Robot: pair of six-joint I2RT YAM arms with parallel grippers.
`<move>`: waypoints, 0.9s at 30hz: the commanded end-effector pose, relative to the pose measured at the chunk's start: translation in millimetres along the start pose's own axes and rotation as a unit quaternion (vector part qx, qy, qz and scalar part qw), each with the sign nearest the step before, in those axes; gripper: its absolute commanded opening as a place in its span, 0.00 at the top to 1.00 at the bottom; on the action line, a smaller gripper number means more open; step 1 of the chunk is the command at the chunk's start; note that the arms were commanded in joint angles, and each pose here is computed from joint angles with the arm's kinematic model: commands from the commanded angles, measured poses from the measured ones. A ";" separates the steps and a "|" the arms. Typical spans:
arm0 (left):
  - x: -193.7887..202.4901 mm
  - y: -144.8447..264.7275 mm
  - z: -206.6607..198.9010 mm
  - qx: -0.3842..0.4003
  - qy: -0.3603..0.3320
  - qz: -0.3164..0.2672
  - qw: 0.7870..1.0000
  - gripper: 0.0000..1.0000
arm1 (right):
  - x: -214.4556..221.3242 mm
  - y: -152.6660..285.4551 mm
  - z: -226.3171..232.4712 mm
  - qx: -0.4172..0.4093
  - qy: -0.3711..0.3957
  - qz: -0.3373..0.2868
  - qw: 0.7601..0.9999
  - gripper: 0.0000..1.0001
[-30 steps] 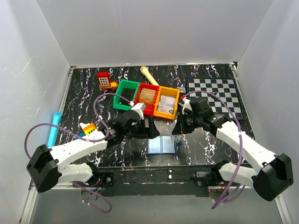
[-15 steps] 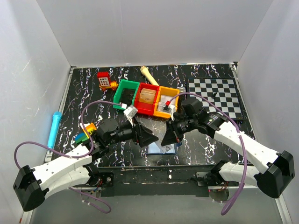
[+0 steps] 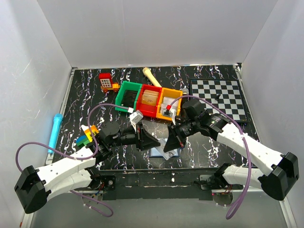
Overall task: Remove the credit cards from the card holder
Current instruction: Place the credit card in the storage box.
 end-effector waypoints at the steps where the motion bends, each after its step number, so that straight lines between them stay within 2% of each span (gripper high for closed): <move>1: -1.7 0.7 -6.0 0.023 -0.013 -0.004 1.000 0.88 | -9.8 4.8 14.2 -0.017 0.036 -0.009 0.999 0.99; 5: 1.0 -0.5 -6.6 0.031 -0.011 0.002 0.999 1.00 | -9.0 4.6 15.3 -0.020 0.041 -0.007 0.999 0.99; 8: 2.3 -0.8 -9.0 0.042 -0.010 0.005 0.999 1.00 | -9.8 5.3 14.5 -0.012 0.041 -0.009 0.999 0.98; 11: 2.3 0.3 -3.5 0.022 -0.007 -0.003 1.000 1.00 | -15.6 8.7 10.1 0.023 0.036 -0.025 0.999 0.61; 12: 1.0 1.6 0.2 0.008 -0.004 -0.010 1.000 1.00 | -18.3 10.4 10.5 0.033 0.033 -0.035 0.998 0.54; 14: -1.9 5.9 5.7 -0.013 0.001 -0.032 0.999 1.00 | -25.2 15.9 12.5 0.052 0.040 -0.060 0.996 0.48; 19: -12.9 18.3 12.0 -0.041 0.023 -0.097 0.994 1.00 | -53.7 38.0 15.3 0.111 0.058 -0.189 0.974 0.46; 22: -16.8 22.7 8.5 -0.026 0.036 -0.123 0.991 1.00 | -63.7 41.8 23.7 0.076 0.115 -0.264 0.955 0.46; 24: -16.5 25.0 5.2 -0.011 0.039 -0.133 0.990 1.00 | -64.3 44.8 23.3 0.079 0.112 -0.282 0.949 0.44; 25: -17.1 26.2 3.5 -0.005 0.041 -0.138 0.990 1.00 | -63.6 45.6 23.0 0.084 0.107 -0.272 0.953 0.41; 27: -19.6 28.8 0.5 0.005 0.042 -0.150 0.988 1.00 | -60.4 42.7 24.5 0.077 0.099 -0.234 0.964 0.41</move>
Point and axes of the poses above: each gripper's point midway between its finger pads, its own y axis back along the fingers, its own z axis along the line the jaws close on, x = y × z, the point moved 3 cm from there along y, back along the fingers, and after that the axes turned 6 degrees about -y, right-handed, at the moved point
